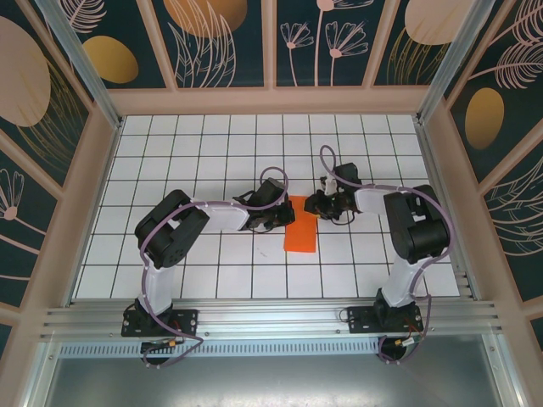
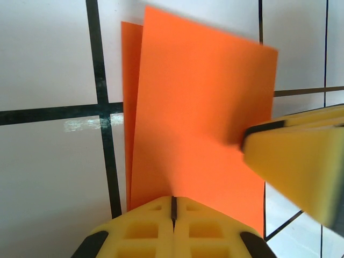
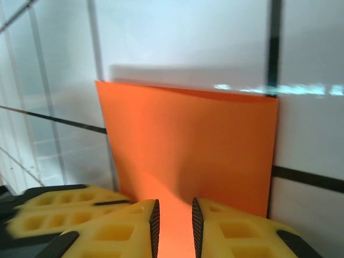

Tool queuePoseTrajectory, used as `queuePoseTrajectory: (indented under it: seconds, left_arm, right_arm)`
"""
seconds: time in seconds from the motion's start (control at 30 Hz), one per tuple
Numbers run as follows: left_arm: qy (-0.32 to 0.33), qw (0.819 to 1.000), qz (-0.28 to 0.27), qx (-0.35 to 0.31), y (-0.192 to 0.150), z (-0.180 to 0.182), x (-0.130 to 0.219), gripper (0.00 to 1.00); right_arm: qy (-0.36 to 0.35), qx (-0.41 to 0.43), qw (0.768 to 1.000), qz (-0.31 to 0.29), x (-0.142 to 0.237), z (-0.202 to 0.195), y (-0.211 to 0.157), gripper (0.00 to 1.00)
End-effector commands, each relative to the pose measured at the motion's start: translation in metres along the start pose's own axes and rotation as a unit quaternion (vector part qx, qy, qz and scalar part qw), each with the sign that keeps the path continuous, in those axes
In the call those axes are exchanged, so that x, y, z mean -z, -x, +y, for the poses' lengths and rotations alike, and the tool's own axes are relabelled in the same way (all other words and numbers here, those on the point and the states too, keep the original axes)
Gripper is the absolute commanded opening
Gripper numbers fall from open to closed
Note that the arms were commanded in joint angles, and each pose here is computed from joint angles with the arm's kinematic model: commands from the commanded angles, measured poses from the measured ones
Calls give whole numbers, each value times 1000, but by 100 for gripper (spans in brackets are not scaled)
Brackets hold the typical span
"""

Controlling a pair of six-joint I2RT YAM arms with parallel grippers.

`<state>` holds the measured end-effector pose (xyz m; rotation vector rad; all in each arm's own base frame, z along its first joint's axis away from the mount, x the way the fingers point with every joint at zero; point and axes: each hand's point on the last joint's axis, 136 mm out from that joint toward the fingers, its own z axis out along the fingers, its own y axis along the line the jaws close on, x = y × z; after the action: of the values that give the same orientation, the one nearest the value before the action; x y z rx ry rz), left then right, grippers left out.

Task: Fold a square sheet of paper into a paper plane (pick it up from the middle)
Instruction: Fold the square sheet of paper in half at the center of the table.

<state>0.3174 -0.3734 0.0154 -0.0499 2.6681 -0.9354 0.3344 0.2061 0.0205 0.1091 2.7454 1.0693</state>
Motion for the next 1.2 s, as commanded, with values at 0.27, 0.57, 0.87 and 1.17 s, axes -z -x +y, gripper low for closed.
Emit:
queuePoseTrajectory:
  seconds: [0.27,0.57,0.87,1.17]
  left_arm:
    - [53,997,48,0,-32,36,-9,6]
    - [52,997,49,-3,-31,34,-10,6]
    - [53,997,51,-3,-32,35,-9,6]
    - [53,997,51,-4,-31,34,-9,6]
  right_arm:
    - [14,36,998,-39,27,32,32,26]
    - [-22,21,999,-28,4,8,41,26]
    - [-54,4,998,-13,-6,-15,38,26]
    - [-22,32,998,-42,16,19,62,27]
